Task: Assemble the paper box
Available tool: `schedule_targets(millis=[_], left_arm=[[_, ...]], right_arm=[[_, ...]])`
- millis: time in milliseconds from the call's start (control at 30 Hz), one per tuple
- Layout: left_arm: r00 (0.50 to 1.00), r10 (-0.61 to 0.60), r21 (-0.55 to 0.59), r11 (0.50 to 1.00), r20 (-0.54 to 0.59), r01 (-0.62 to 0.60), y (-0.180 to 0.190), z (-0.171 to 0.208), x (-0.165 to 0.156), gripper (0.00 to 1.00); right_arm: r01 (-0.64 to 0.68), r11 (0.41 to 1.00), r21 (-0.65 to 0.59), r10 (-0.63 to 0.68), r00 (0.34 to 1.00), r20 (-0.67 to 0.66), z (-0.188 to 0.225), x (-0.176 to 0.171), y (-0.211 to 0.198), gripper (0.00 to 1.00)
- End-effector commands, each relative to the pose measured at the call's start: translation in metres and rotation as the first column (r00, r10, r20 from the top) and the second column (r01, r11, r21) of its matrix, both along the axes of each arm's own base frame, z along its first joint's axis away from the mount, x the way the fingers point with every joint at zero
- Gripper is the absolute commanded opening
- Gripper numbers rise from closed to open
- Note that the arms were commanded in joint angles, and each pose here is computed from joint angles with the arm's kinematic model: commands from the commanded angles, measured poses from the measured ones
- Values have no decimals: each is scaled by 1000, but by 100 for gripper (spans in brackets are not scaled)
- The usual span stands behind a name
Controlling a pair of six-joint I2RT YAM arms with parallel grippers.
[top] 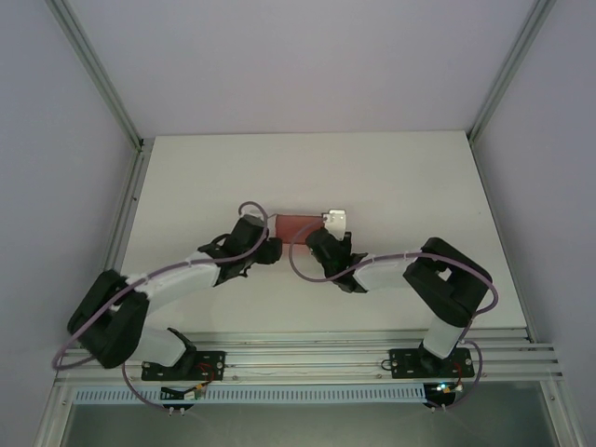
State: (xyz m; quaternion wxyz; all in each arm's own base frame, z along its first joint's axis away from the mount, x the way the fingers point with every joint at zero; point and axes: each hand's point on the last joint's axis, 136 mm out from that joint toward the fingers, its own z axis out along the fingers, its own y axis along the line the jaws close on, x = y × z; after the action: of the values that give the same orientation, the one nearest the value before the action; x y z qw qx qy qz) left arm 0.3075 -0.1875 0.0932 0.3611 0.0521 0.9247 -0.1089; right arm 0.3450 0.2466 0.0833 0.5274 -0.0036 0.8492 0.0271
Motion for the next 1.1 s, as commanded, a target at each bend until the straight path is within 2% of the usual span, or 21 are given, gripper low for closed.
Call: schedule_targets(millis=[0, 167, 267, 367, 467, 667, 867, 933, 1067], left_arm=[[999, 49, -36, 998, 14, -48, 16, 26, -18, 99], [987, 91, -218, 974, 129, -62, 19, 94, -26, 100], [967, 212, -292, 942, 142, -164, 32, 114, -24, 100], [936, 346, -283, 906, 60, -317, 51, 112, -16, 100], [927, 375, -264, 894, 0, -361, 49, 100, -3, 100], [934, 342, -302, 884, -104, -357, 30, 69, 24, 100], [961, 270, -253, 927, -63, -277, 23, 59, 54, 100], [960, 269, -238, 930, -83, -281, 24, 48, 59, 100], [972, 173, -264, 941, -156, -210, 6, 25, 63, 100]], right_arm=[[-41, 992, -122, 29, 995, -99, -37, -18, -16, 0], [-62, 986, -156, 50, 996, -80, -36, -19, -12, 0], [-84, 980, -180, 76, 996, -52, -33, -20, -6, 0], [-105, 974, -202, 102, 994, -26, -31, -22, 0, 0], [-132, 967, -218, 136, 991, 0, -30, -24, 6, 0], [-194, 941, -278, 221, 973, 71, -29, -31, 18, 0], [-225, 922, -316, 259, 963, 72, -36, -34, 24, 1], [-239, 919, -312, 274, 959, 73, -38, -35, 26, 1], [-281, 909, -307, 314, 947, 61, -41, -38, 32, 4]])
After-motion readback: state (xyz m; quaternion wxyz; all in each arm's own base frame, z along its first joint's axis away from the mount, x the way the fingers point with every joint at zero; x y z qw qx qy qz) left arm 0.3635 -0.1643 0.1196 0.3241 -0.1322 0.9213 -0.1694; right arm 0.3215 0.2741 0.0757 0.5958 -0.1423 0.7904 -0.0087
